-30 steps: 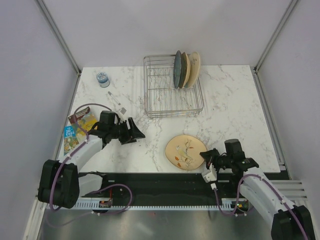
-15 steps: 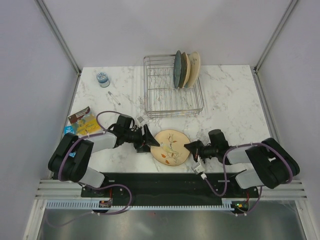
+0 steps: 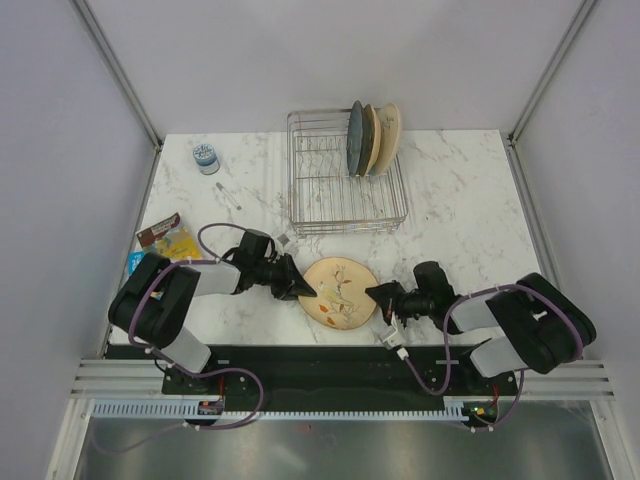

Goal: Load the plates into the dish rack

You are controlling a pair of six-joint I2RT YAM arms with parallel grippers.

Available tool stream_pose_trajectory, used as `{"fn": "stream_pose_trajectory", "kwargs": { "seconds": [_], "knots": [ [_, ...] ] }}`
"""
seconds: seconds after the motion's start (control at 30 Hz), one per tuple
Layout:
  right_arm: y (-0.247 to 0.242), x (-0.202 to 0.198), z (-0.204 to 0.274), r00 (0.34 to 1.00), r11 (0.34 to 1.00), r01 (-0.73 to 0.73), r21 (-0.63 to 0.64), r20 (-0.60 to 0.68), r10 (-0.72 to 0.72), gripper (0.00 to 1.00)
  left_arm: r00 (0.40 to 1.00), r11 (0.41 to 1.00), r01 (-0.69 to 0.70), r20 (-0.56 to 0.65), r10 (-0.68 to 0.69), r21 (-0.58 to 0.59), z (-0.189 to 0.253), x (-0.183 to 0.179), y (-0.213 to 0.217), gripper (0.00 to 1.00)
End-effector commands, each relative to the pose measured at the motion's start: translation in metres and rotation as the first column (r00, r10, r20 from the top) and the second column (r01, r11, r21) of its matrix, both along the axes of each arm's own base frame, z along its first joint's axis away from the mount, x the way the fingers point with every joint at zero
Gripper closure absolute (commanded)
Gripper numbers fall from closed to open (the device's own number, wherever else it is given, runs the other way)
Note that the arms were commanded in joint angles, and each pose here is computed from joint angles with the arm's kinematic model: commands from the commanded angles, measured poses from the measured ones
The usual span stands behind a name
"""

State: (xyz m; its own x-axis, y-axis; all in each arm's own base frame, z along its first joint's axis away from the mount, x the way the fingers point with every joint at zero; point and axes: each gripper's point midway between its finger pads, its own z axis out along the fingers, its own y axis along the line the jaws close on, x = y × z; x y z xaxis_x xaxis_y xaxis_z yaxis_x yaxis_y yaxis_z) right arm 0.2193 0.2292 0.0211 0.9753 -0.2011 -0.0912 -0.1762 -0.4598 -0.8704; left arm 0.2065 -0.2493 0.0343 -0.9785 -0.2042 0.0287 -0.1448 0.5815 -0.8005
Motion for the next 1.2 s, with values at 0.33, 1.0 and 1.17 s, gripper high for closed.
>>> {"fn": "stream_pose_trajectory", "kwargs": {
  "seconds": [0.33, 1.0, 1.17],
  "knots": [
    [0.005, -0.009, 0.048, 0.94, 0.997, -0.075, 0.007, 0.335, 0.068, 0.32, 0.922, 0.909, 0.283, 0.349, -0.169, -0.306, 0.111, -0.02, 0.019, 0.98],
    [-0.075, 0.189, 0.328, 0.011, 0.263, 0.962, -0.077, -0.949, -0.316, 0.26, 0.708, 0.918, 0.33, 0.701, -0.086, -0.22, 0.22, 0.043, 0.063, 0.98],
    [-0.015, 0.169, 0.306, -0.515, 0.656, 0.65, -0.384, -0.857, 0.009, 0.3, 0.687, 0.93, 0.311, 0.723, -0.076, -0.198, 0.228, 0.059, 0.064, 0.98]
  ]
}}
